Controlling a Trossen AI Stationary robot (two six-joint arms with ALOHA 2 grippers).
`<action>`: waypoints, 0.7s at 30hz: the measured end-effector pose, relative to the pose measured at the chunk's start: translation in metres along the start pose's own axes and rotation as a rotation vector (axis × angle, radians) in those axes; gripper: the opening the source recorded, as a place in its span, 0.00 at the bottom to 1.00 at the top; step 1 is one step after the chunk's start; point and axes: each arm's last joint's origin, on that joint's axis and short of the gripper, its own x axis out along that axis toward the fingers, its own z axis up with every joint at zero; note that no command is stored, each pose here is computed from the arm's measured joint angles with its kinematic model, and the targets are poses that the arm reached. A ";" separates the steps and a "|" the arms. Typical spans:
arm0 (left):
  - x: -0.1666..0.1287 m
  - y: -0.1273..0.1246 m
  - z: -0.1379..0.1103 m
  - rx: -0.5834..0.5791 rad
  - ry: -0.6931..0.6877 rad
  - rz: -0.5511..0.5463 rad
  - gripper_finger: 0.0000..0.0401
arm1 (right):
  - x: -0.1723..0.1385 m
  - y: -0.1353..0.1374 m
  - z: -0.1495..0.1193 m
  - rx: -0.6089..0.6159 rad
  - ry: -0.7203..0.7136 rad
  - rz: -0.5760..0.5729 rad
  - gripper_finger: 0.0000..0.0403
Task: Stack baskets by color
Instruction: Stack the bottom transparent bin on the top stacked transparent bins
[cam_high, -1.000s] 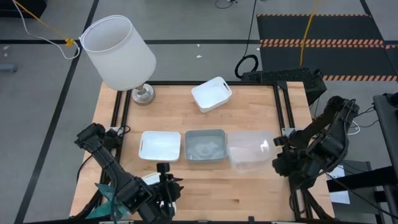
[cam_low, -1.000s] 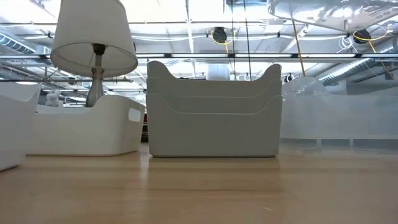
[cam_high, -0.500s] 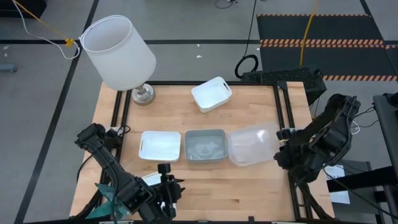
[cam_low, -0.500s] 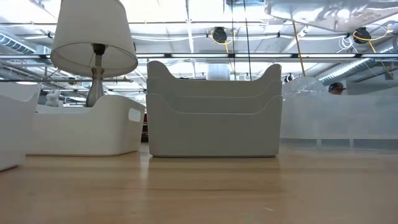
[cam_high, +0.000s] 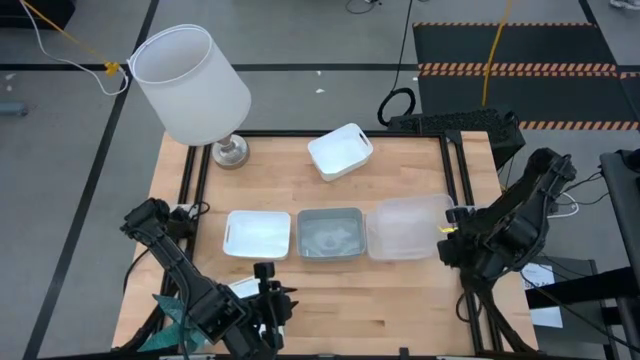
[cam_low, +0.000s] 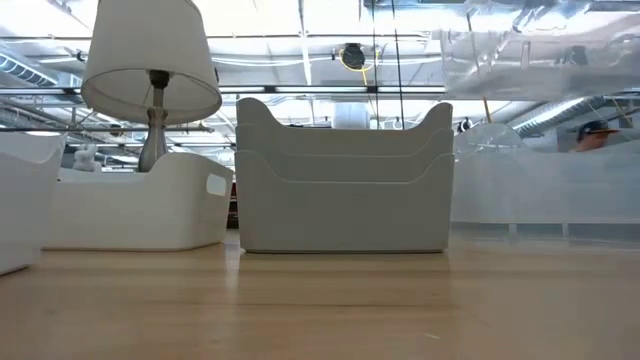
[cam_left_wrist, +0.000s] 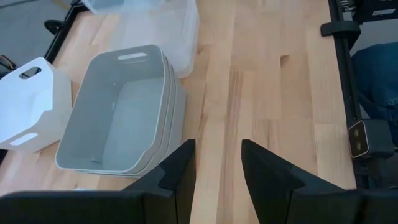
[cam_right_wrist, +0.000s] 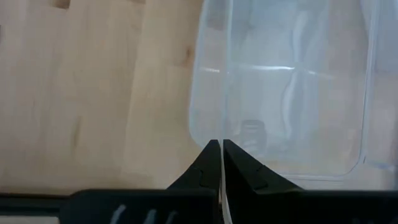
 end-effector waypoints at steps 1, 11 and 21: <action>0.000 0.000 0.000 0.000 0.000 0.000 0.33 | 0.004 0.001 -0.001 0.004 -0.009 0.007 0.00; 0.000 0.000 0.000 0.000 0.000 0.001 0.33 | 0.042 -0.001 -0.014 0.042 -0.056 0.034 0.00; 0.000 0.000 0.000 0.000 0.000 0.001 0.33 | 0.053 -0.004 -0.012 0.045 -0.069 0.065 0.00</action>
